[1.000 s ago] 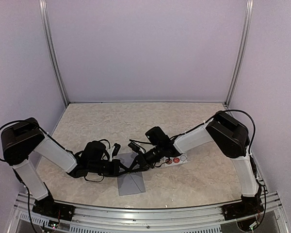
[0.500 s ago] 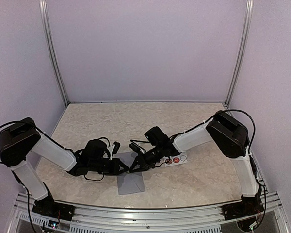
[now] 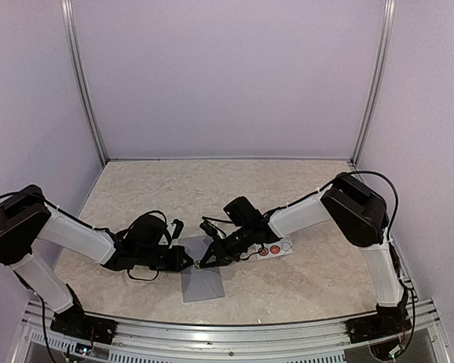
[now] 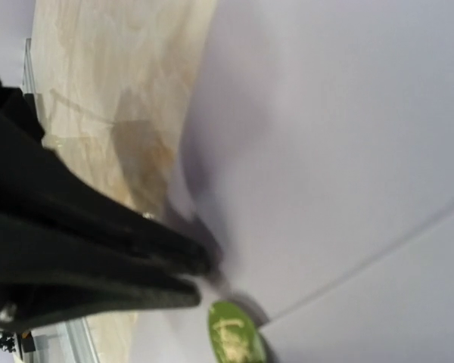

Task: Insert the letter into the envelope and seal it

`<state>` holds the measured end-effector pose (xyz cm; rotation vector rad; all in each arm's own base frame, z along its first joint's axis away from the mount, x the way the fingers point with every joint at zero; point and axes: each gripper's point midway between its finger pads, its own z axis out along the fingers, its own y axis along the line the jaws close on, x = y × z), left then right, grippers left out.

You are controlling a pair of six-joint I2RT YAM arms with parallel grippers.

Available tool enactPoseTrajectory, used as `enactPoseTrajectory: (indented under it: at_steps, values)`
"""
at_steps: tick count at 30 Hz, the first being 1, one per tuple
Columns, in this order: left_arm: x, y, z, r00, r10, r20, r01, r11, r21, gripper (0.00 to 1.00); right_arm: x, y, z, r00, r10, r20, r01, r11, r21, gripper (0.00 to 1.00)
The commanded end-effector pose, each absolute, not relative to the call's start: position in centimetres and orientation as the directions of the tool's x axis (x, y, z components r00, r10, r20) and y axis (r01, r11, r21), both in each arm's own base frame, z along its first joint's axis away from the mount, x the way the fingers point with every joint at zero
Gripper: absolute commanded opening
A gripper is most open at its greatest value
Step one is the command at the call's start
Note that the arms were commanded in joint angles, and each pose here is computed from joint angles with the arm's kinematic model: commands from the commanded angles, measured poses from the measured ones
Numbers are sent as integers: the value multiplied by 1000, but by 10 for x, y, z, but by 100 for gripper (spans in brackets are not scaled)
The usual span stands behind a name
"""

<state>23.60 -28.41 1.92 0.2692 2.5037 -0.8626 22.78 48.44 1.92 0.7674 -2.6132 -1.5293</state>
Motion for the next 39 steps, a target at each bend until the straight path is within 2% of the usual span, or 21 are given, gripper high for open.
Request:
enactPoseTrajectory:
  at_steps: [1, 11, 24, 39]
  values:
    - [230, -281, 0, -885, 58, -461, 314, 805, -503, 0, 225, 458, -47, -912, -396, -109, -345, 593, 728, 0]
    - [218, -273, -18, -907, 67, -416, 283, 826, -487, 0, 228, 466, -52, -908, -407, -101, -344, 584, 736, 0]
    - [221, -253, -10, -891, 43, -452, 263, 861, -435, 0, 225, 457, -57, -912, -400, -92, -340, 611, 715, 0]
    - [198, -245, -38, -931, 25, -363, 197, 873, -445, 0, 203, 467, -61, -867, -493, -74, -387, 572, 724, 0]
